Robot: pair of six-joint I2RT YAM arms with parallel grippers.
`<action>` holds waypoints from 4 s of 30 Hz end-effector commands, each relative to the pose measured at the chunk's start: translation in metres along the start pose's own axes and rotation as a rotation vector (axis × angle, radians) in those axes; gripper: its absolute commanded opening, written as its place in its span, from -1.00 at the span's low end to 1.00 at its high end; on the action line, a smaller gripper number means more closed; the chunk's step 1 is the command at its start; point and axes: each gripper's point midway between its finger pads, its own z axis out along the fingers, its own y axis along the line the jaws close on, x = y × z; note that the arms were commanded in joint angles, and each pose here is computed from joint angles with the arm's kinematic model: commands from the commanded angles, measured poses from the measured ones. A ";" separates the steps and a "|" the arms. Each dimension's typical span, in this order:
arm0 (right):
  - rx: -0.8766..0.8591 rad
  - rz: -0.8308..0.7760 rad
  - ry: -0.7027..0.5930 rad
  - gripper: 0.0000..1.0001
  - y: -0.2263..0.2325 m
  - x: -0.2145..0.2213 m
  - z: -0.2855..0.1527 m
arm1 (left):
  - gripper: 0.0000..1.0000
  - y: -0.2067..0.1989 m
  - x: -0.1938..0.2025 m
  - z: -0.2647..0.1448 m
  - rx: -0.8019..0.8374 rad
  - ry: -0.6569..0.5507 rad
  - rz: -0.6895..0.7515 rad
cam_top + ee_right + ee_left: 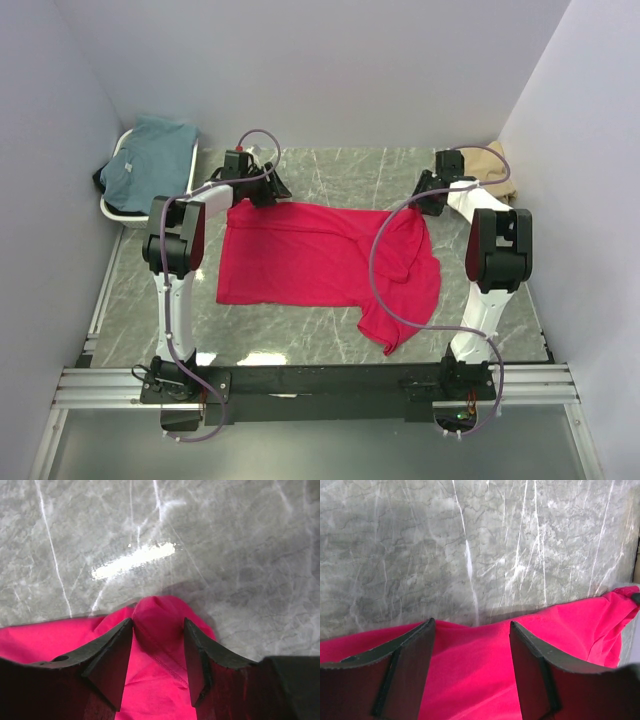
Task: Fold and stack the t-shirts
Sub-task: Fold the tshirt
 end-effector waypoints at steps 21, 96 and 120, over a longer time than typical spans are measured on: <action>0.095 0.113 -0.074 -0.99 -0.051 -0.031 -0.019 | 0.32 0.058 0.011 -0.004 -0.079 0.014 -0.038; -0.062 0.179 0.154 0.05 -0.062 0.095 -0.070 | 0.38 0.040 -0.021 -0.030 -0.010 -0.066 -0.071; 0.154 0.250 0.008 -1.00 -0.100 0.094 -0.080 | 0.38 0.060 -0.019 -0.031 -0.100 -0.058 -0.064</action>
